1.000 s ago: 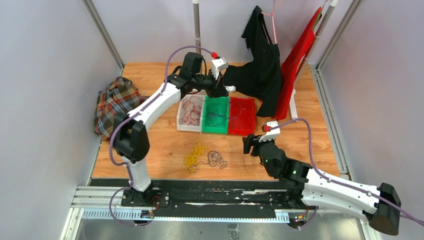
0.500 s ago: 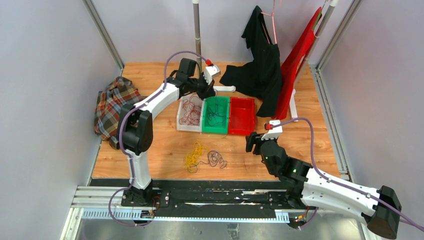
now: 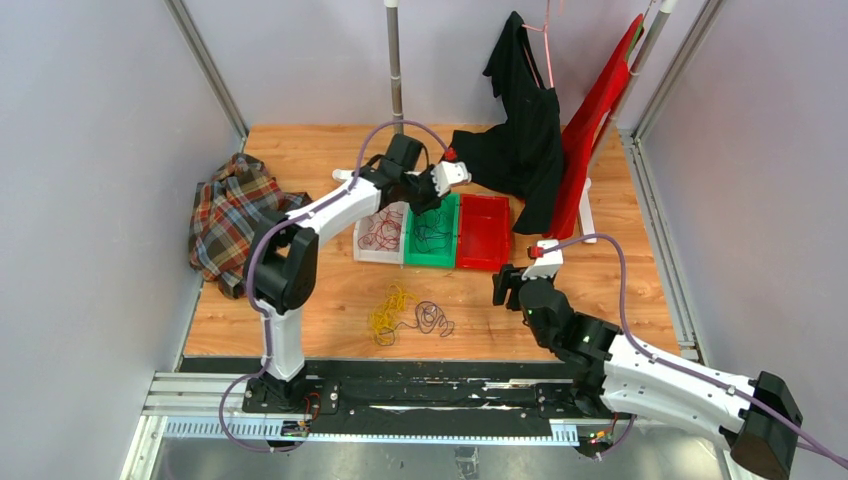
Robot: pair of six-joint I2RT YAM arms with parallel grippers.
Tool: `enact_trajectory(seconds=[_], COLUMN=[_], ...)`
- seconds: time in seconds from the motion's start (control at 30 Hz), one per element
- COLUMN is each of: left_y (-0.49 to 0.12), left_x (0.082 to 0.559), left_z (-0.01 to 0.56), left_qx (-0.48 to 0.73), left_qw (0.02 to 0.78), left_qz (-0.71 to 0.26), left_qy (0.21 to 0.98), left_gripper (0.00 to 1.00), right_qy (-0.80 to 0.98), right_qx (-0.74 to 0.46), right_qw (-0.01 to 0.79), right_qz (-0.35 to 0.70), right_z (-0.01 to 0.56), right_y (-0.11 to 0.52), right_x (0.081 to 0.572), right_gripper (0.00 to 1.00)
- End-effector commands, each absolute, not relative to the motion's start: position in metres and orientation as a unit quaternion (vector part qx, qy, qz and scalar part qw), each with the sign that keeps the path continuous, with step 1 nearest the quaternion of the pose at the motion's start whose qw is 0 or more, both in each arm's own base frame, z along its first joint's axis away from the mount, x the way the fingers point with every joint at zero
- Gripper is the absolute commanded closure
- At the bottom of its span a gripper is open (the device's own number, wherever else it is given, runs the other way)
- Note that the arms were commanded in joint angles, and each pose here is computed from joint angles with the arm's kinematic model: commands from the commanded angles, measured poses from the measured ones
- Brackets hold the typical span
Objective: Untangle the cables
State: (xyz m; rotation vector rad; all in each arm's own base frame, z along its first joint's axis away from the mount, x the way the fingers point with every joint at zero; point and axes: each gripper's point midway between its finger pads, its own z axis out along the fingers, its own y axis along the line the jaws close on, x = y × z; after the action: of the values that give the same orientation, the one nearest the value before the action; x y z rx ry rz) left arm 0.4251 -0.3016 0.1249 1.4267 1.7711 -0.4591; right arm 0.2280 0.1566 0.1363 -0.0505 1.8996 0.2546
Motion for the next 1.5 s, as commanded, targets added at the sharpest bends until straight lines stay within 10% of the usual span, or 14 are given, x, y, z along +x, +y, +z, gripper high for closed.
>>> enact_trajectory(seconds=[0.0,0.47,0.93,1.03,1.17,1.47], left_y=[-0.301,-0.295,-0.242,-0.226,-0.207,-0.201], left_x=[0.428,0.42,0.288,0.271,0.267,0.26], left_z=[0.107,0.184,0.221,0.217,0.22,0.233], left_qx=[0.597,0.59,0.558,0.539,0.512,0.506], left_qw=[0.373,0.363,0.28,0.273,0.28,0.298], left_qz=[-0.133,-0.133,-0.223,-0.235,-0.239,-0.241], left_qy=[0.697,0.709,0.749,0.762,0.776,0.773], left_gripper=[0.8,0.29,0.21,0.01,0.0,0.04], right_qy=[0.81,0.801,0.843,0.851,0.857,0.875], right_qx=[-0.013,-0.032,-0.182,-0.212,-0.227,-0.229], right_qw=[0.577,0.583,0.444,0.396,0.349,0.306], right_qz=[0.108,0.133,0.243,0.273,0.303,0.296], right_z=[0.145,0.17,0.11,0.094,0.072,0.042], right_y=[0.152,0.156,0.251,0.278,0.3,0.297], right_x=[0.229,0.225,0.202,0.194,0.186,0.174], right_gripper=[0.35,0.32,0.26,0.26,0.29,0.85])
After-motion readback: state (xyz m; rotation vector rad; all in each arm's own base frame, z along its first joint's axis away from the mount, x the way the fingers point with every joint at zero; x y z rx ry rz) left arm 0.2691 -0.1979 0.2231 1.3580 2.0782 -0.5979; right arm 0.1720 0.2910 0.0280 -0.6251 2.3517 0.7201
